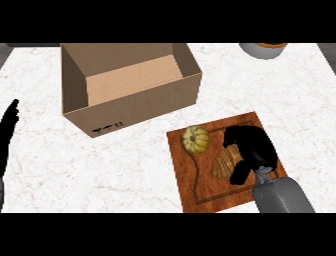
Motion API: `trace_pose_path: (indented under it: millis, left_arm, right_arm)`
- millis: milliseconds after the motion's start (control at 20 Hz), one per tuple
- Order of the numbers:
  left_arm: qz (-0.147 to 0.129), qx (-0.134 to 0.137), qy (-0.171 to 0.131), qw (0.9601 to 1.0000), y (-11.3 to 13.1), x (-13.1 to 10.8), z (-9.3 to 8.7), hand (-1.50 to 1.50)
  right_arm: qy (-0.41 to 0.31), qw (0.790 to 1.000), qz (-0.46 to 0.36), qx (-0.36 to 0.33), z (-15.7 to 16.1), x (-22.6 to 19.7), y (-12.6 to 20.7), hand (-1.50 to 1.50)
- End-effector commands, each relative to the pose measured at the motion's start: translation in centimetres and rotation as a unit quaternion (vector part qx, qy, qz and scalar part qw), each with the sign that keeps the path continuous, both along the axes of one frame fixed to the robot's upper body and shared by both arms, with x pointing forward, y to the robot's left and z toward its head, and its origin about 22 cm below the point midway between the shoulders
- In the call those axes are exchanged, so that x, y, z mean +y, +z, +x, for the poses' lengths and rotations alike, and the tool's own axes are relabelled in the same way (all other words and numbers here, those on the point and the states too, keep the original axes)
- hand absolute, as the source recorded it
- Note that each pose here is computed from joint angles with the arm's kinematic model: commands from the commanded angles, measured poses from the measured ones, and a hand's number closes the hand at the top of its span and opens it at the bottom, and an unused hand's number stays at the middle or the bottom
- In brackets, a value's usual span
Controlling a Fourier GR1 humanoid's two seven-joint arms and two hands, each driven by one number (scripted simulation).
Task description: Pick the croissant from the cutting board and place it in the cardboard box
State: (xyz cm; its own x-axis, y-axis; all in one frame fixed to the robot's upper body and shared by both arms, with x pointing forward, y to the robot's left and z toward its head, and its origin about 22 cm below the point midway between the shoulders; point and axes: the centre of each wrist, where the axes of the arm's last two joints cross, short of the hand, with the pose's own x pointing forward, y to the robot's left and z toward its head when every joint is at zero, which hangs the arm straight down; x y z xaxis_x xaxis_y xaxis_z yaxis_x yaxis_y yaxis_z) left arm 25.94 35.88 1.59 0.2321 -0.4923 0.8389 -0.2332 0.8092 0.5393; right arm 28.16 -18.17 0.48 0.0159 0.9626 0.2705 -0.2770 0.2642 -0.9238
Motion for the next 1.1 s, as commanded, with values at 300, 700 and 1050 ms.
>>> trace_pose_path:
  millis: [300, 700, 1050]
  left_arm:
    - [0.005, -0.002, -0.001, 1.0, 0.0, -0.1, -0.5, 0.0]
    - [-0.003, -0.003, -0.016, 0.9999, -0.2, -0.2, -0.3, 0.0]
    - [0.004, -0.015, -0.013, 0.9998, 0.7, -1.4, 1.6, 0.0]
  right_arm:
    - [-0.199, 0.969, -0.063, -0.134, -3.3, 8.1, 5.8, 1.5]
    - [-0.133, 0.945, -0.053, -0.293, -2.1, 12.4, 12.5, 1.5]
    - [-0.098, 0.954, 0.023, -0.284, 0.5, 15.7, 16.1, 1.5]
